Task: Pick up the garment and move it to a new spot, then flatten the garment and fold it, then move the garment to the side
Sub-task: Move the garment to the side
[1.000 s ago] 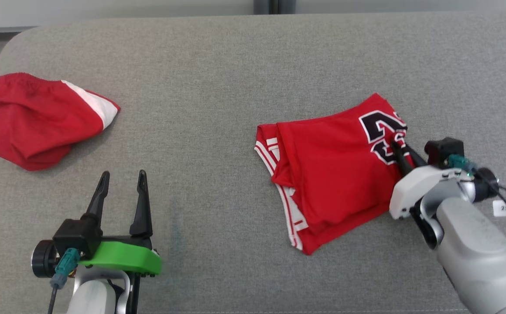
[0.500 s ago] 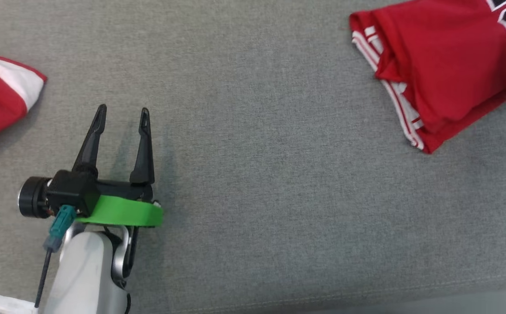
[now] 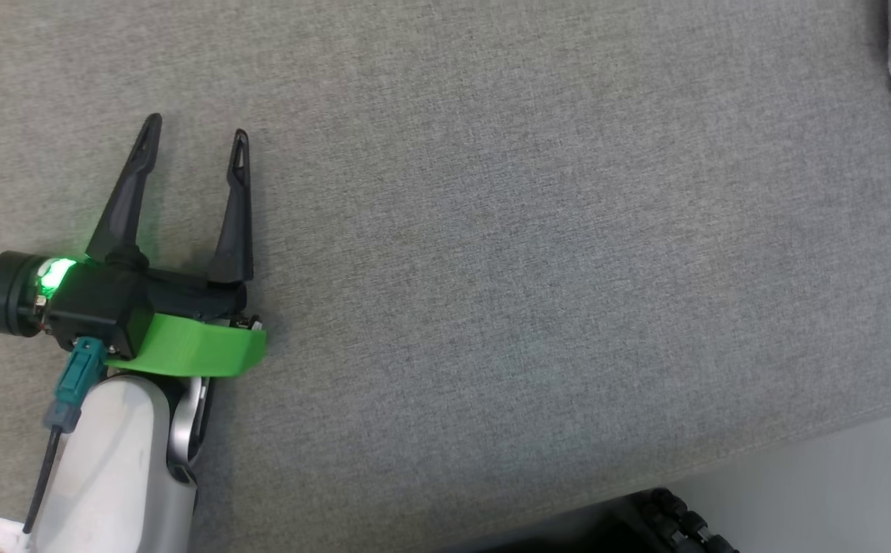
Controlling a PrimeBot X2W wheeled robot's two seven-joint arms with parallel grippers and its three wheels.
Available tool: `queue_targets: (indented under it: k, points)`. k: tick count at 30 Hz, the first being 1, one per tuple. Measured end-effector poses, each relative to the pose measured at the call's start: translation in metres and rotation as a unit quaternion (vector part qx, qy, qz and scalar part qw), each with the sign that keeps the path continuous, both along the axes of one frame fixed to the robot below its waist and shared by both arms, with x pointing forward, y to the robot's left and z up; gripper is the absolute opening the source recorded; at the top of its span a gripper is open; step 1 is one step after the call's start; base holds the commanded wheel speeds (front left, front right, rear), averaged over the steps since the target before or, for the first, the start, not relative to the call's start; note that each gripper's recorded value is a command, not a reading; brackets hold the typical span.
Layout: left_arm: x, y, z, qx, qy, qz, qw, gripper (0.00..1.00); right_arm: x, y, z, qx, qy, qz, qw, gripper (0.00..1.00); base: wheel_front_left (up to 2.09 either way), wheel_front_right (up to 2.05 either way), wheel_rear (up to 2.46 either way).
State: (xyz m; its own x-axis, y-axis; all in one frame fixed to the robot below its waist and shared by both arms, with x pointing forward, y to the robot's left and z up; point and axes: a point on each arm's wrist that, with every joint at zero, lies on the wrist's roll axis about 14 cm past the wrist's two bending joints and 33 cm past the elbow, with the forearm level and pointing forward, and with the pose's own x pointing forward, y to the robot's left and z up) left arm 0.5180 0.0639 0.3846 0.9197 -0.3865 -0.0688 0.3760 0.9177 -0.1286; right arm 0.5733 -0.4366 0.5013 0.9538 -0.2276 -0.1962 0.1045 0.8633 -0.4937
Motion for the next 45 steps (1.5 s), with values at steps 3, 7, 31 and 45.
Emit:
queue_targets:
  k: [3,7,31,45]
  points:
    - [0.002,-0.008,-0.005,-0.006,0.005,-0.01,1.0,1.0,0.003,-0.004,-0.003,-0.003,0.013,-0.006,1.0,0.0,0.0,0.0,0.0]
    - [0.002,-0.011,-0.01,-0.01,0.008,-0.014,1.0,1.0,0.007,-0.011,-0.008,-0.016,0.031,-0.014,0.999,0.0,0.0,0.0,0.0]
    - [-0.024,0.012,0.005,-0.013,0.023,0.031,0.999,1.0,0.022,0.026,0.042,-0.029,-0.046,0.043,0.998,1.0,0.0,0.0,0.0]
    - [-0.067,0.065,0.051,-0.005,0.003,0.111,0.994,1.0,-0.029,0.148,0.066,0.104,-0.148,0.152,0.972,1.0,0.0,0.0,0.0]
